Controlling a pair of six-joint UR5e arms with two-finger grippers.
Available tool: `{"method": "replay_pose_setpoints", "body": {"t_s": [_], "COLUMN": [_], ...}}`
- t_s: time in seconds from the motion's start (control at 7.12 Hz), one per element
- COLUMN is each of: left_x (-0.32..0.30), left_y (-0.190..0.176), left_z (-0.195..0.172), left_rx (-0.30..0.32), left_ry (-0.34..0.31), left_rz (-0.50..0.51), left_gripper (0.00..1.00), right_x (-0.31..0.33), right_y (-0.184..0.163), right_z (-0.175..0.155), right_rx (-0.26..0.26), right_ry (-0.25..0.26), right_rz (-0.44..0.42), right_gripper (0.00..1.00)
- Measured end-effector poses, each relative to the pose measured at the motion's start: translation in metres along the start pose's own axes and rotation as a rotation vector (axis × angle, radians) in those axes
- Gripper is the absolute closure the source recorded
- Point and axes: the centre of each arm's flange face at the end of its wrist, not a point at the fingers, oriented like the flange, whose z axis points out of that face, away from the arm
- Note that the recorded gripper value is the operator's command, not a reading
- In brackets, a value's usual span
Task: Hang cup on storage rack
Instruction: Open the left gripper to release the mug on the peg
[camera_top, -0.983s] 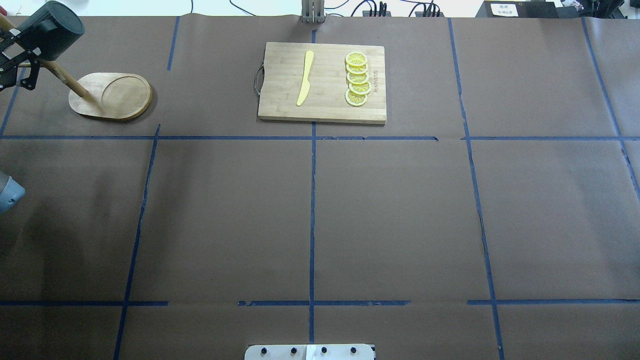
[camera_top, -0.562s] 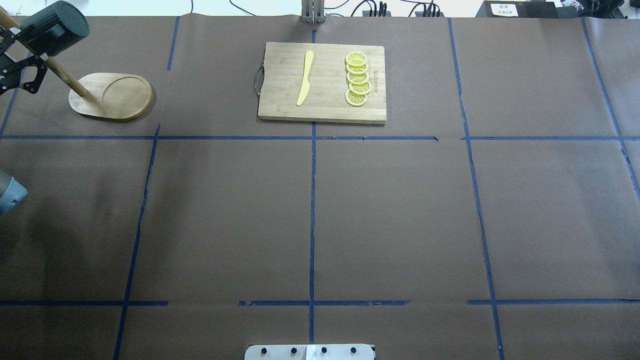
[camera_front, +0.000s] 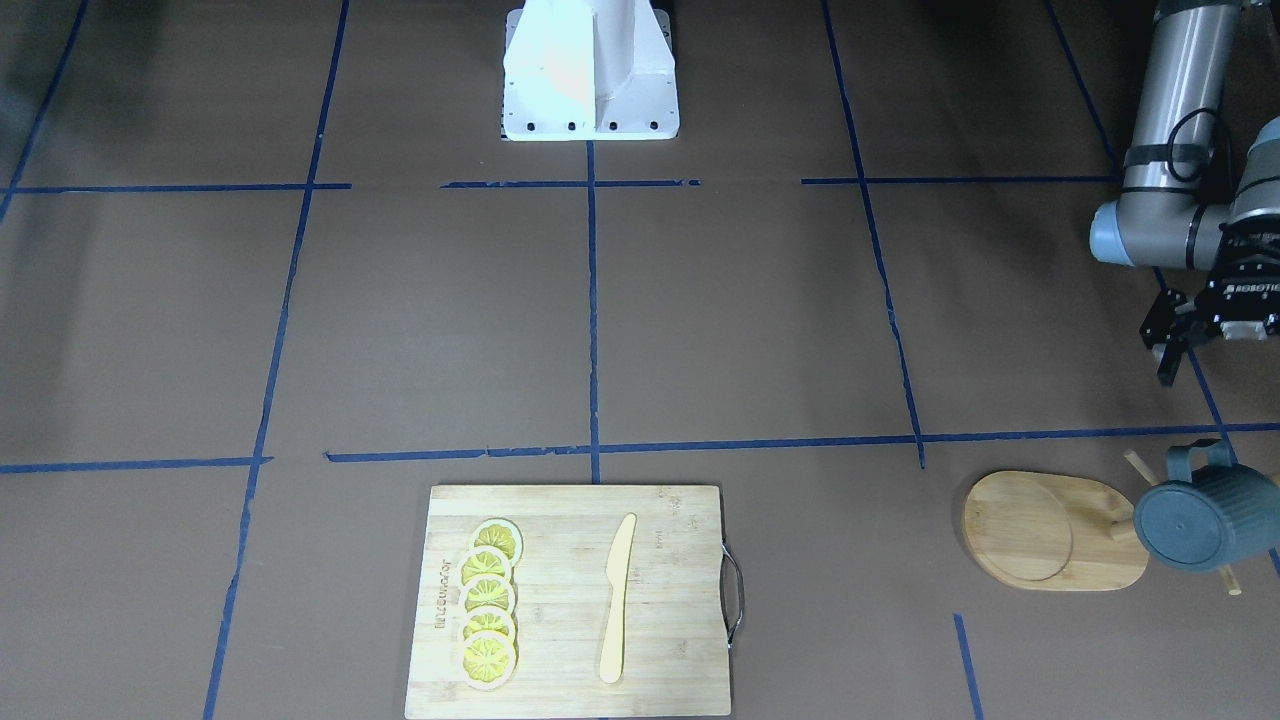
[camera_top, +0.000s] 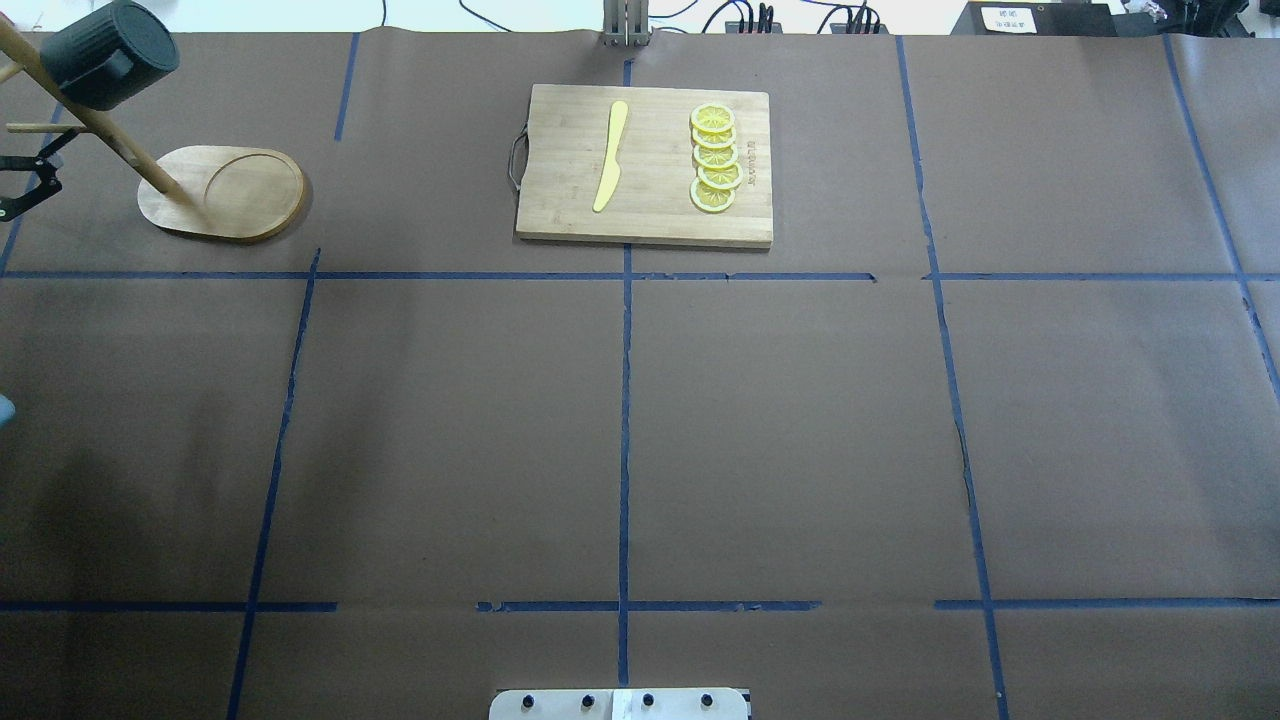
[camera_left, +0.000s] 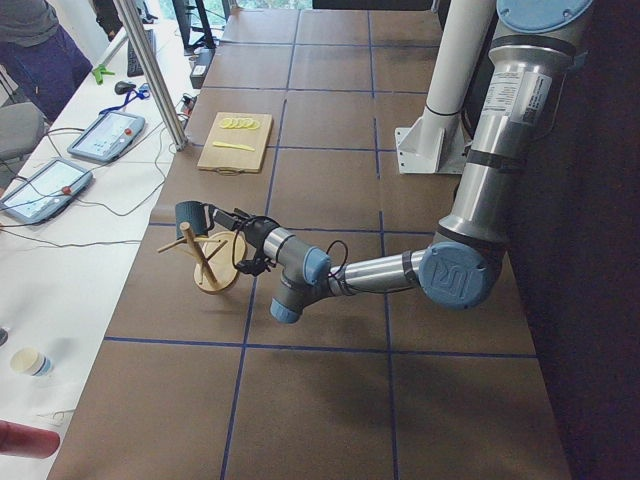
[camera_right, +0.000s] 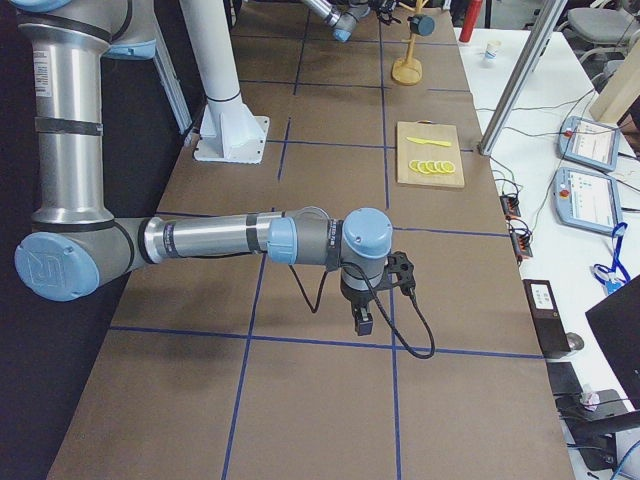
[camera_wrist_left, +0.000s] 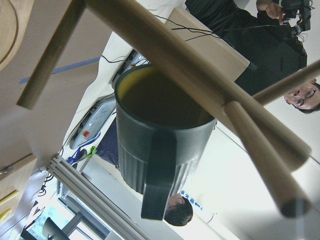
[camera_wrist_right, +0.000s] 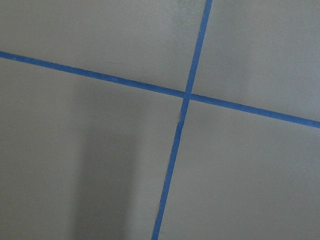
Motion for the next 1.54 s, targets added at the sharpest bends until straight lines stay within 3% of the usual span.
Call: {"method": "replay_pose_setpoints", "body": {"t_s": [0.14,0.42,0.7,0.98,1.54], "left_x": [0.01,0.035,0.03,0.027,0.069], "left_y": [0.012,0.028,0.028,0.013,-0.038], "left_z": [-0.023,-0.048,-0.049,-0.043,-0.038], "left_rx": [-0.023,-0.079,-0.135,-0.182,-0.204], "left_ry": [-0.024,-0.13,-0.268,-0.482,-0.82], "left_rz": [0.042,0.295,0.683,1.133,1.826], "left_gripper": [0.0,0.0,0.0,0.0,0.0], "right_x": [0.0,-0.001,-0.002,-0.001,0.0], "right_y": [0.0,-0.002,-0.004,-0.004,-0.003], "right_z": [0.0,-0.001,-0.003,-0.002,0.0], "right_rx": [0.0,0.004,0.006,0.004,0.0], "right_ry": [0.0,0.001,0.002,0.001,-0.001], "right_rz": [0.0,-0.002,-0.005,-0.003,0.001], "right_gripper": [0.0,0.0,0.0,0.0,0.0]}}
